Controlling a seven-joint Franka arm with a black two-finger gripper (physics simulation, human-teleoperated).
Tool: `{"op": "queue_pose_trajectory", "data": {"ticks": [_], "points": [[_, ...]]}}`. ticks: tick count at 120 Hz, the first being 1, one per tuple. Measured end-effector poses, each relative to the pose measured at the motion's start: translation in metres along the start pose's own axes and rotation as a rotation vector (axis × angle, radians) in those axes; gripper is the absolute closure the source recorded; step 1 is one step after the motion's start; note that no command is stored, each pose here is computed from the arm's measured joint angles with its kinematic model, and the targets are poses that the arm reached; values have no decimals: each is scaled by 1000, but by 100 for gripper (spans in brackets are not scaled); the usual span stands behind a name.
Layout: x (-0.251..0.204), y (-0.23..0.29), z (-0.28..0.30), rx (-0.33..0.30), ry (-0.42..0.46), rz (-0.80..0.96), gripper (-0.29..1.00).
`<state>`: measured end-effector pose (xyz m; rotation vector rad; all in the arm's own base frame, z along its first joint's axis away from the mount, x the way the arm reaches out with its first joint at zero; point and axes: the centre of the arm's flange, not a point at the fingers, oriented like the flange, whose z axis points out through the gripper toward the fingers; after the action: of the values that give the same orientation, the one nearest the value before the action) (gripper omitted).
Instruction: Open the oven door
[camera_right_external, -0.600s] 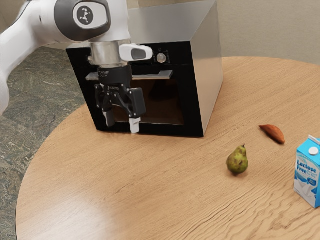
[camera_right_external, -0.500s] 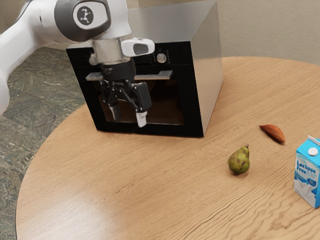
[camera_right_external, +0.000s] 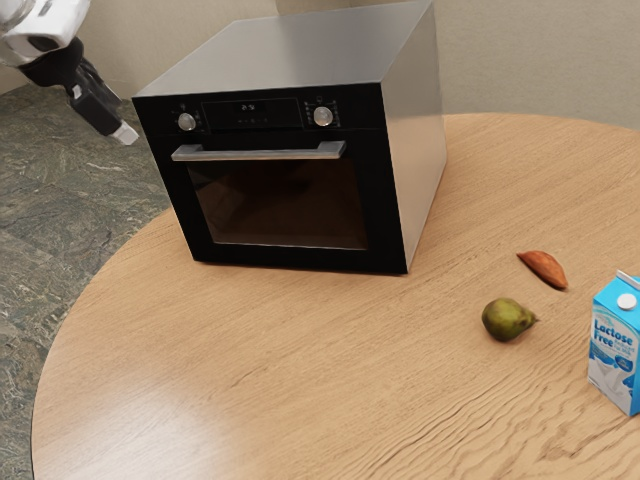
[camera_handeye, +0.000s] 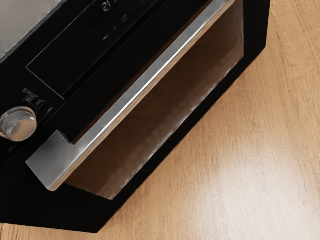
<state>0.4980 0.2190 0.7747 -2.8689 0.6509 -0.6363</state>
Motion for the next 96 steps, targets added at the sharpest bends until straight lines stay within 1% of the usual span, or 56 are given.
{"op": "queue_pose_trajectory", "data": {"ticks": [13, 20, 33, 44, 50, 66, 96], "points": [[6, -30, 44, 24, 40, 137, 0], [15, -36, 61, 39, 66, 215, 0], [40, -25, 66, 75, 123, 371, 0], [46, -23, 65, 110, 148, 464, 0], [44, -25, 65, 124, 149, 503, 0], [35, -28, 72, 136, 138, 591, 0], [36, -25, 74, 110, 117, 737, 0]]}}
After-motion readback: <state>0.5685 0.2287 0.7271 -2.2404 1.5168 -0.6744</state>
